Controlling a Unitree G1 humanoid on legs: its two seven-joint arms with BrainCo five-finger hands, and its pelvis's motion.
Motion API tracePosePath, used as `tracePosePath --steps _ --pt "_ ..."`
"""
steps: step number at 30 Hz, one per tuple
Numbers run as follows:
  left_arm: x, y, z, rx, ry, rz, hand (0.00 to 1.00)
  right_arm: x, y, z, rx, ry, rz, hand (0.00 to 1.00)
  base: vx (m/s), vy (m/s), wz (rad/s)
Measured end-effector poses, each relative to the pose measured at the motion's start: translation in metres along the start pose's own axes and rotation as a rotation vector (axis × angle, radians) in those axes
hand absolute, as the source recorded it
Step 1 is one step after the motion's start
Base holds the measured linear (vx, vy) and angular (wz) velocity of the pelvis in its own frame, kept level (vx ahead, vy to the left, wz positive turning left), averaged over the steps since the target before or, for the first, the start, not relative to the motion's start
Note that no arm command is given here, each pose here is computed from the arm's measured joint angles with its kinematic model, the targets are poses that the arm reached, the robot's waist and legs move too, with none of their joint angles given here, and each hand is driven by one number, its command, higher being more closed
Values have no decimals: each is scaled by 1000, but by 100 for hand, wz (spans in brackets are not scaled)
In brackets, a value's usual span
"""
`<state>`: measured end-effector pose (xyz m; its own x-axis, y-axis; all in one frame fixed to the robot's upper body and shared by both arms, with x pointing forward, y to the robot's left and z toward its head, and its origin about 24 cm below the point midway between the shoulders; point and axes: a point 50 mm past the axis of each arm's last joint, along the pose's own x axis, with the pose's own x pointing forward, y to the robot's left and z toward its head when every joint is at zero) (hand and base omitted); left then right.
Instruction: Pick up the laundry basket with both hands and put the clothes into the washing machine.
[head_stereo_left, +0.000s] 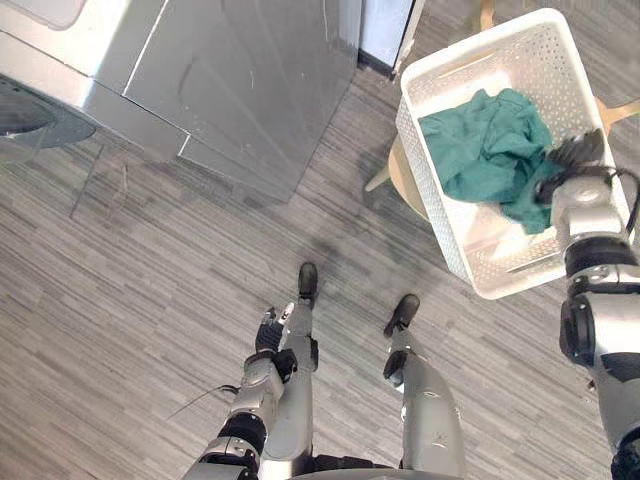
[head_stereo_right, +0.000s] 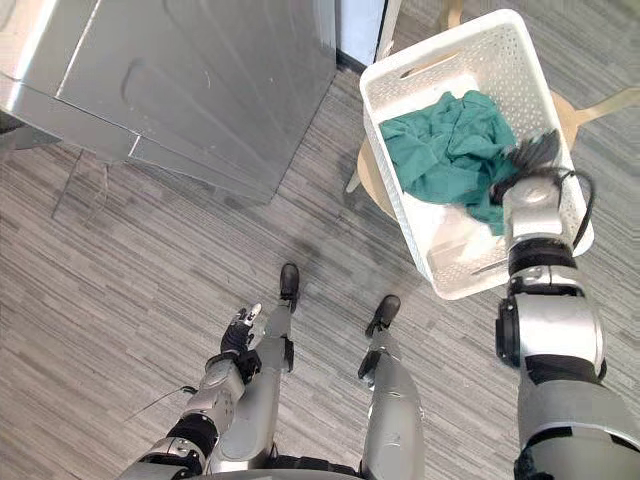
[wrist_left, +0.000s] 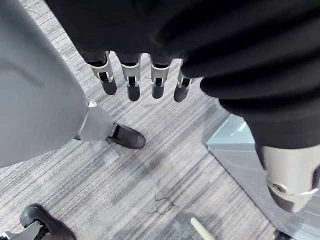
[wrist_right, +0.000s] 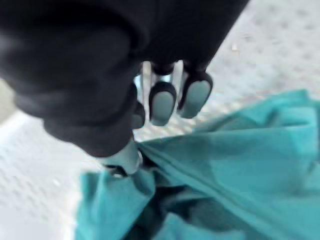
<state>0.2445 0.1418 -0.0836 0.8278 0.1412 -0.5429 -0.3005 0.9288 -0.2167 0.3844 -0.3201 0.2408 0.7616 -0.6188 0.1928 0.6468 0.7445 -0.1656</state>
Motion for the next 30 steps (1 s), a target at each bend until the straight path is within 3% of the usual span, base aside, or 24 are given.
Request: tracePosePath --steps 4,9,13,21,23,30 --pt "0 2 -4 -30 20 9 0 4 -6 28 255 -22 -31 100 -12 -41 -2" --pt "-2 19 -14 -256 83 52 0 6 -10 52 501 -43 -29 100 2 -36 2" --pt "-5 34 -22 -259 113 91 0 6 -17 64 625 -74 -34 100 26 -26 4" --pt "-14 43 -35 -170 145 98 0 -10 -33 121 718 -357 -18 100 27 -7 -13" --pt "-17 38 -34 -122 124 56 0 -12 -36 126 731 -384 -34 100 70 -27 -21" --pt "-16 -43 37 15 -150 -304 0 -27 -16 146 657 -504 32 100 49 -4 -17"
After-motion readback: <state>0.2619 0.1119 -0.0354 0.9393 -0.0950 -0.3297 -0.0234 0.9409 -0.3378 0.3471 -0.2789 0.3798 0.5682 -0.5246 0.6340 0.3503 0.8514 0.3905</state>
